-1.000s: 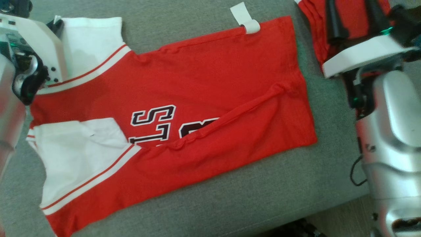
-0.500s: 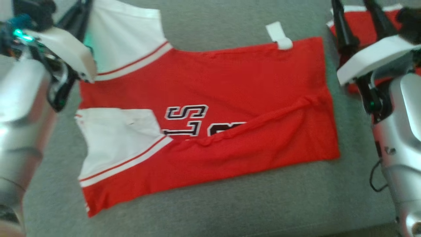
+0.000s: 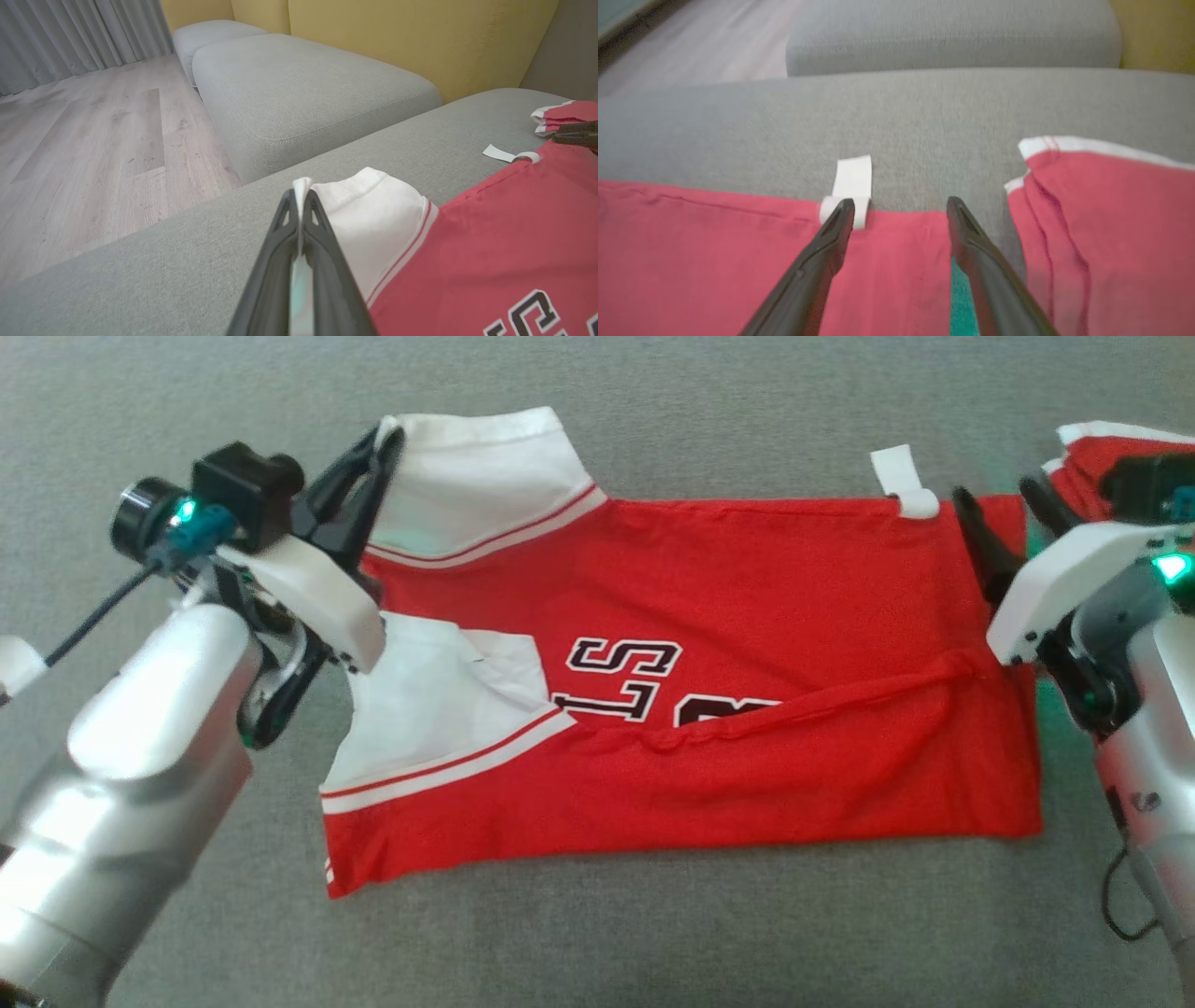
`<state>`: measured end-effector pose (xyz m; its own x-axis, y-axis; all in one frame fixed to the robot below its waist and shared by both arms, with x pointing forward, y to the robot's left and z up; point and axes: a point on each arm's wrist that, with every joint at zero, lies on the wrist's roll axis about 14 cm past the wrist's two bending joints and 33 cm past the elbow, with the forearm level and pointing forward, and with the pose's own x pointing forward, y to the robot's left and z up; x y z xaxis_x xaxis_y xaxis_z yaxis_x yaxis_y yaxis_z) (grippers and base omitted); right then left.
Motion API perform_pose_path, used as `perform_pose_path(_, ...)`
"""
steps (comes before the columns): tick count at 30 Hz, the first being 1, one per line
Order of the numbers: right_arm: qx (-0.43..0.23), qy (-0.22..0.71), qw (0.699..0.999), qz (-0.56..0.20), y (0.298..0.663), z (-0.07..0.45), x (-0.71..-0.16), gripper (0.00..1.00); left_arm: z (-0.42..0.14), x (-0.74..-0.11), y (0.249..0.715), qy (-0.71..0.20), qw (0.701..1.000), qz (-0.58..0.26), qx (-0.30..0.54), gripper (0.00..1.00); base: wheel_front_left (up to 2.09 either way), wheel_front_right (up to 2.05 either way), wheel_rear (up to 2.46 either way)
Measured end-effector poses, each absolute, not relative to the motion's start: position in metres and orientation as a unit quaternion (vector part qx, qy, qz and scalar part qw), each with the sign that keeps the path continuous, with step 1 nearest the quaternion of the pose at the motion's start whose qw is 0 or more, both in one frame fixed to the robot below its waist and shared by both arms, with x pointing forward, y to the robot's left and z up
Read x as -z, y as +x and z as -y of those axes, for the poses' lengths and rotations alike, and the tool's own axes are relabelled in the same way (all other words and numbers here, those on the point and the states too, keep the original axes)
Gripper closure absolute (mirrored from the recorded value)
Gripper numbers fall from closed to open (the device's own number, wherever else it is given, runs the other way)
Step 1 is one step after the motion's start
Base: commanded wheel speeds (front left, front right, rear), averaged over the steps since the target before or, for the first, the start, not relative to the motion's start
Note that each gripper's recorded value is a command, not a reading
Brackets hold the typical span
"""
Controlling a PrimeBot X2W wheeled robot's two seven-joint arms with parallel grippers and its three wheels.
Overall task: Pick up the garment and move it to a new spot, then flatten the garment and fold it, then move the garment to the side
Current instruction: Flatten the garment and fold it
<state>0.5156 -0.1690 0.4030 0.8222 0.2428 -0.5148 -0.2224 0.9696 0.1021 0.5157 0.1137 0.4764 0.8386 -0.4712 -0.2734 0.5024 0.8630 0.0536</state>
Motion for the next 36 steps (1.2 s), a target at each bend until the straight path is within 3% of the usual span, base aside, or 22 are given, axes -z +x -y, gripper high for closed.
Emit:
perform_pose_path(6,-0.107,0.006,0.938,-0.328,0.507,0.180,-0.373,0.00,-0.114,-0.474,0.505,0.063,0.955,-0.135,0.257,1.00,0.00,0.00,0.00)
perform_pose_path(17,-0.106,-0.009,0.934,-0.340,0.524,0.179,-0.365,0.00,-0.113,-0.467,0.505,0.064,0.953,-0.146,0.258,1.00,0.00,0.00,0.00)
perform_pose_path(18,-0.106,-0.009,0.934,-0.340,0.524,0.179,-0.365,0.67,-0.113,-0.467,0.505,0.064,0.953,-0.146,0.258,1.00,0.00,0.00,0.00)
perform_pose_path(19,-0.107,-0.012,0.934,-0.340,0.526,0.178,-0.365,1.00,-0.113,-0.465,0.505,0.064,0.952,-0.149,0.258,1.00,0.00,0.00,0.00)
perform_pose_path(28,-0.113,0.001,0.957,-0.267,0.559,0.174,-0.408,1.00,-0.129,-0.459,0.520,0.063,0.958,-0.161,0.228,1.00,0.00,0.00,0.00)
perform_pose_path(36,-0.121,0.022,0.975,-0.187,0.597,0.168,-0.460,1.00,-0.152,-0.484,0.569,0.067,0.974,-0.120,0.182,1.00,0.00,0.00,0.00)
